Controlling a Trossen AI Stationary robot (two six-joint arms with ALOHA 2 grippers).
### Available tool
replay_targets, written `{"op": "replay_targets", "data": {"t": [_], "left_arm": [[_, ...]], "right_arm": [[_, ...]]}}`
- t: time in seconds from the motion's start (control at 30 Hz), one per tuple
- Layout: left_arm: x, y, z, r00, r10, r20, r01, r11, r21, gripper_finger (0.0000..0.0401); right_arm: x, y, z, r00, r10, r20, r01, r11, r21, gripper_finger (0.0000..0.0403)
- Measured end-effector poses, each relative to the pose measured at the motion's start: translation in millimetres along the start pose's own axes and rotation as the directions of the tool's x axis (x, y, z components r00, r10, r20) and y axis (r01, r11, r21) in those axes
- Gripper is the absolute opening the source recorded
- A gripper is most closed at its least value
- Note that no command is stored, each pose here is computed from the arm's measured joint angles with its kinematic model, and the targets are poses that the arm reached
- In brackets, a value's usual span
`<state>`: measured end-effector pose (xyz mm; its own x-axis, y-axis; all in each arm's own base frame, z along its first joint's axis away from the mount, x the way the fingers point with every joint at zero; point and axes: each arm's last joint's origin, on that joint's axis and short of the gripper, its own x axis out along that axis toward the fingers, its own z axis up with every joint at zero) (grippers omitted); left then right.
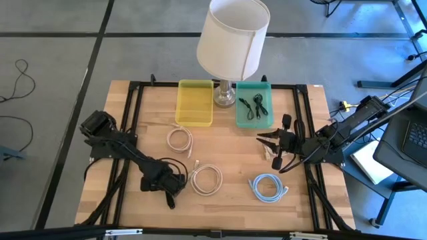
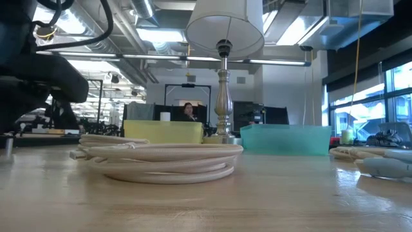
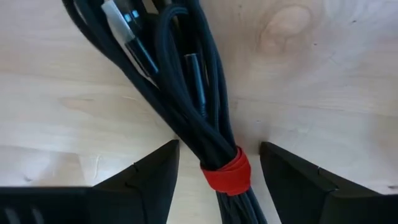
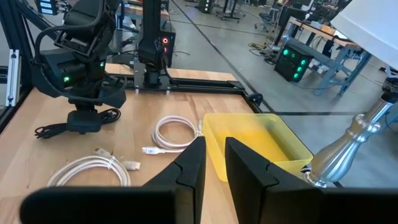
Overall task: Pick & Place USB Port
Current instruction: Put the black USB cable into the blue bin
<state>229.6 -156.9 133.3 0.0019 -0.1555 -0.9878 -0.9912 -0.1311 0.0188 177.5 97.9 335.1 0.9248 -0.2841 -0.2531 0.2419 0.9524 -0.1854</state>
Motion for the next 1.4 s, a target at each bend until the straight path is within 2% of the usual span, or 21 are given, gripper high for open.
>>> {"op": "replay_targets", "data": {"t": [0.07, 0.13, 0.3, 0.43, 0.5, 0.63, 0.7, 0.73, 0.83, 0.93, 1.0, 1.03, 1.1, 1.2, 1.3, 1.4], "left_arm": [[1.4, 0.1, 0.7, 1.0, -0.016, 0.012, 0.016, 1.0, 0.019, 0.0206], [1.6, -0.5, 0.6, 0.999, -0.029, 0.017, 0.028, 0.999, 0.046, 0.0176], [1.0, 0.0, 0.8, 0.997, -0.057, 0.043, 0.051, 0.991, 0.121, 0.0042], [-7.2, 3.8, -2.2, 0.993, -0.109, 0.045, 0.099, 0.979, 0.177, 0.0039], [-15.6, 8.7, -0.3, 0.982, -0.159, 0.098, 0.138, 0.971, 0.197, 0.0039], [-63.9, 19.4, -13.4, 0.921, -0.375, 0.106, 0.341, 0.907, 0.247, 0.0039], [-91.4, 28.6, -14.4, 0.855, -0.495, 0.156, 0.44, 0.85, 0.288, 0.0039], [-107.4, 32.5, -15.5, 0.804, -0.569, 0.174, 0.501, 0.805, 0.318, 0.0039], [-155.9, 43.9, -17.2, 0.606, -0.769, 0.205, 0.643, 0.624, 0.444, 0.0039], [-190.2, 49.9, -16.1, 0.403, -0.882, 0.246, 0.592, 0.456, 0.665, 0.0039], [-210.5, 49.5, -13.6, 0.28, -0.921, 0.27, 0.502, 0.38, 0.777, 0.0039], [-217.9, 48.2, -11.9, 0.237, -0.931, 0.278, 0.436, 0.358, 0.826, 0.0039], [-230.4, 42.4, -8.9, 0.177, -0.944, 0.28, 0.27, 0.32, 0.908, 0.0039], [-246.1, 28.2, -0.7, 0.134, -0.963, 0.233, 0.091, 0.246, 0.965, 0.0039], [-256.7, 9.0, 14.3, 0.119, -0.98, 0.157, 0.012, 0.159, 0.987, 0.0039], [-264.6, -9.1, 32.6, 0.103, -0.992, 0.076, -0.003, 0.076, 0.997, 0.0039]], "right_arm": [[0.1, 0.1, -0.2, 1.0, 0.0, -0.002, 0.0, 1.0, -0.002, 0.0065], [0.1, 0.0, -0.5, 1.0, -0.001, -0.003, 0.001, 1.0, -0.004, 0.0065], [0.1, -0.1, -1.3, 1.0, -0.002, -0.01, 0.002, 1.0, -0.012, 0.0065], [0.1, -0.1, -1.4, 1.0, -0.002, -0.01, 0.002, 1.0, -0.012, 0.0065], [0.1, -0.1, -1.6, 1.0, -0.002, -0.012, 0.002, 1.0, -0.013, 0.0065], [0.0, -0.3, -2.6, 1.0, -0.004, -0.019, 0.004, 1.0, -0.01, 0.0065], [0.0, -0.9, -3.2, 0.999, -0.024, -0.021, 0.024, 1.0, -0.002, 0.0065], [0.0, -1.2, -3.4, 0.999, -0.032, -0.021, 0.032, 0.999, -0.002, 0.0065], [0.0, -1.7, -3.4, 0.999, -0.048, -0.02, 0.048, 0.999, -0.002, 0.0065], [0.0, -2.2, -3.2, 0.998, -0.064, -0.017, 0.064, 0.998, 0.026, 0.0065], [0.7, -2.7, -2.7, 0.998, -0.068, -0.014, 0.068, 0.996, 0.061, 0.0065], [1.2, -3.0, -2.0, 0.998, -0.07, -0.01, 0.071, 0.994, 0.086, 0.0065], [2.1, -3.8, -0.3, 0.997, -0.074, 0.0, 0.074, 0.987, 0.142, 0.0065], [4.2, -5.1, 4.8, 0.997, -0.073, 0.032, 0.064, 0.97, 0.233, 0.0065], [7.7, -6.6, 12.3, 0.997, -0.019, 0.077, -0.004, 0.957, 0.291, 0.0065], [12.9, -8.6, 20.3, 0.991, 0.013, 0.136, -0.058, 0.941, 0.333, 0.0065]]}}
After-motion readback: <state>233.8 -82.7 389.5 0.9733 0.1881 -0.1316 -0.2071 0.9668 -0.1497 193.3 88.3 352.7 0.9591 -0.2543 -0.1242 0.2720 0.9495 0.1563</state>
